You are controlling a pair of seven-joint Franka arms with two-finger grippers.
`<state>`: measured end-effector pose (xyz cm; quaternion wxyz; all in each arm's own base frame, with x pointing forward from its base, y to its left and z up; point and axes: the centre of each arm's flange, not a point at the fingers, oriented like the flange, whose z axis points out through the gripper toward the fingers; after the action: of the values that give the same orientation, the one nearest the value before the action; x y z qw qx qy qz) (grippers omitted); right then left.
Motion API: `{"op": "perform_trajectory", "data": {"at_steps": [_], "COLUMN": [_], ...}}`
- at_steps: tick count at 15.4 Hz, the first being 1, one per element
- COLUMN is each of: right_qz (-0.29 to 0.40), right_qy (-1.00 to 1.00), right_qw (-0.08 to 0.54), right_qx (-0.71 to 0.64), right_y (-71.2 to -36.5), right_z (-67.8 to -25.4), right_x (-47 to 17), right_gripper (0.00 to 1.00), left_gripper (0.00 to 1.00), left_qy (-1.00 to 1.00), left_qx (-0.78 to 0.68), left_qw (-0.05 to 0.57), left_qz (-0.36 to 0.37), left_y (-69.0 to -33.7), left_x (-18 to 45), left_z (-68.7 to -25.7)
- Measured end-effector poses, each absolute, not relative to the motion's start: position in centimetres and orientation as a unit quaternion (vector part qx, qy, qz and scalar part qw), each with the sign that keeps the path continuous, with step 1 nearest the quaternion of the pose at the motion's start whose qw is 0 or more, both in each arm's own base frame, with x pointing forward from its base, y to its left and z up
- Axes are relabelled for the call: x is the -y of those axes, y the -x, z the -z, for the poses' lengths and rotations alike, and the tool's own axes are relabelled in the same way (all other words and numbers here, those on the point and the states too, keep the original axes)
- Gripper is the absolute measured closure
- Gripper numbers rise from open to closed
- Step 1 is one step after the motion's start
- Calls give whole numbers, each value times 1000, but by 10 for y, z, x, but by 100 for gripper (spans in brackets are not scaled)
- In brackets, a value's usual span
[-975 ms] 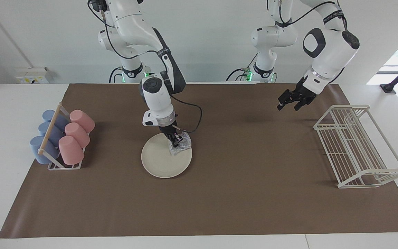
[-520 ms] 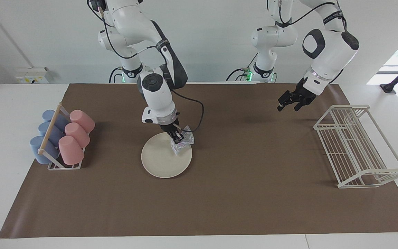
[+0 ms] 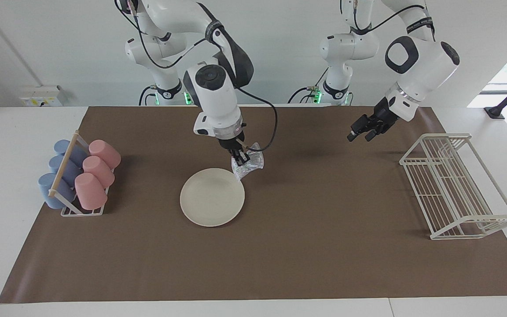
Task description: Wipe plate with sponge
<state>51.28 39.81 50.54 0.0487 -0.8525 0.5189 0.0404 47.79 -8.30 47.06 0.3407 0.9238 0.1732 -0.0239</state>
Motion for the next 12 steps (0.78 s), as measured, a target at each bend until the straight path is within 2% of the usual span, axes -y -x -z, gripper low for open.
{"op": "perform_trajectory", "data": {"at_steps": [5,8,12], "right_qz": [-20,-18,-17], "right_qy": [843,842,839], "right_qw": [31,28,28], "right_qx": [-537,-539,-544], "right_y": [-451,-449,-455], "right_z": [-544,-544,-544], "right_x": [-464,-465,-460], "right_gripper": [98,98,98], "left_gripper": [0,0,0], "left_qy": [-876,-858,-856], "left_qx": [-164,-138,-66], "left_qw": [451,491,510], "left_qz": [58,59,41], "left_y": [-474,-472,-467], "left_x": [102,108,128], "left_z": [-483,-488,-487]}}
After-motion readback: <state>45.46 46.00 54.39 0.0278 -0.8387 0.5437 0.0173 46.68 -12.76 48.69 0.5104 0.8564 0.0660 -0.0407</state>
